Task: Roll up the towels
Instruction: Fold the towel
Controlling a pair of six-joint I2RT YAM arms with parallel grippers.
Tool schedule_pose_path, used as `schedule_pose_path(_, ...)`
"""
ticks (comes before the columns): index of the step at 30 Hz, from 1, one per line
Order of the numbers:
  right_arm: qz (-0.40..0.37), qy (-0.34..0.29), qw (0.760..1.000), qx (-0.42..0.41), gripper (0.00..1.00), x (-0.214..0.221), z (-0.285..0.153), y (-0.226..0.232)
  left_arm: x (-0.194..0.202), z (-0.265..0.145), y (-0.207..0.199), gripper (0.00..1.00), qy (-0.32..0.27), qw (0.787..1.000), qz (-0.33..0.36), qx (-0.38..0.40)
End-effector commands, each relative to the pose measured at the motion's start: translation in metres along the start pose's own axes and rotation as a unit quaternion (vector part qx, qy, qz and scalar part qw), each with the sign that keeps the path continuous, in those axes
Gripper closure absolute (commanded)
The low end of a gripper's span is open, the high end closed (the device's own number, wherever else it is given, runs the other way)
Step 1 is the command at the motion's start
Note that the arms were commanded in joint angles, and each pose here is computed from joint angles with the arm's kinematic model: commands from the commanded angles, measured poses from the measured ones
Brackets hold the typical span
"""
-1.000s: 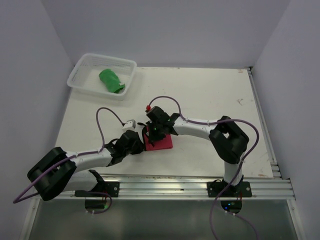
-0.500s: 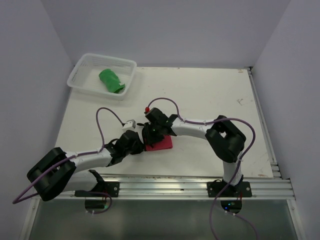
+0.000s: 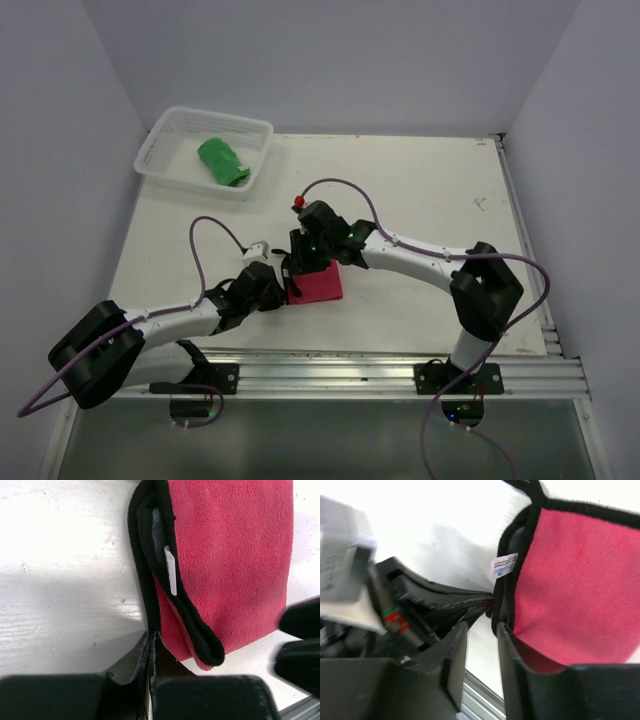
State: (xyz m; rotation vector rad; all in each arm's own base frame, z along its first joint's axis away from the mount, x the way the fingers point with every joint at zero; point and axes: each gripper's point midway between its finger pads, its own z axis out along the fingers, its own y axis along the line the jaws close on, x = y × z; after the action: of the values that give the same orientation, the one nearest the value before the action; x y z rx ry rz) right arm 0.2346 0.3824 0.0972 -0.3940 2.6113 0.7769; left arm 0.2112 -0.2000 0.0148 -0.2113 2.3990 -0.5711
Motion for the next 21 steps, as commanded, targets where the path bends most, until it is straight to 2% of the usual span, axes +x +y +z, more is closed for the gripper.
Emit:
schedule_pose_path(1, -0.005, -0.024, 1.000, 0.011, 0.71, -0.007, -0.024, -0.003, 0.004, -0.004, 0.016, 1.00, 0.002, 0.999, 0.008, -0.032)
schedule_pose_path(2, -0.006, -0.031, 0.999, 0.017, 0.77, -0.009, -0.028, -0.007, 0.002, -0.005, 0.015, 1.00, 0.000, 0.999, 0.011, -0.031)
schedule_pose_path(3, -0.007, -0.027, 0.999, 0.030, 0.87, -0.004, -0.029, -0.016, -0.001, -0.006, 0.012, 1.00, -0.004, 0.999, 0.011, -0.030)
schedule_pose_path(5, -0.008, -0.034, 0.998, 0.049, 0.91, -0.005, -0.035, -0.029, -0.007, -0.007, 0.008, 1.00, -0.011, 1.000, 0.012, -0.026)
schedule_pose_path(12, -0.013, -0.022, 0.996, 0.088, 0.91, 0.014, -0.033, -0.062, -0.010, -0.008, 0.009, 1.00, -0.007, 0.999, 0.017, -0.041)
schedule_pose_path(16, -0.014, -0.011, 0.996, 0.093, 0.92, 0.022, -0.024, -0.068, -0.015, -0.010, 0.009, 0.92, -0.013, 0.999, 0.020, -0.048)
schedule_pose_path(21, -0.010, -0.002, 0.994, 0.110, 0.92, 0.033, -0.016, -0.082, -0.029, -0.018, 0.004, 0.90, -0.027, 0.998, 0.026, -0.055)
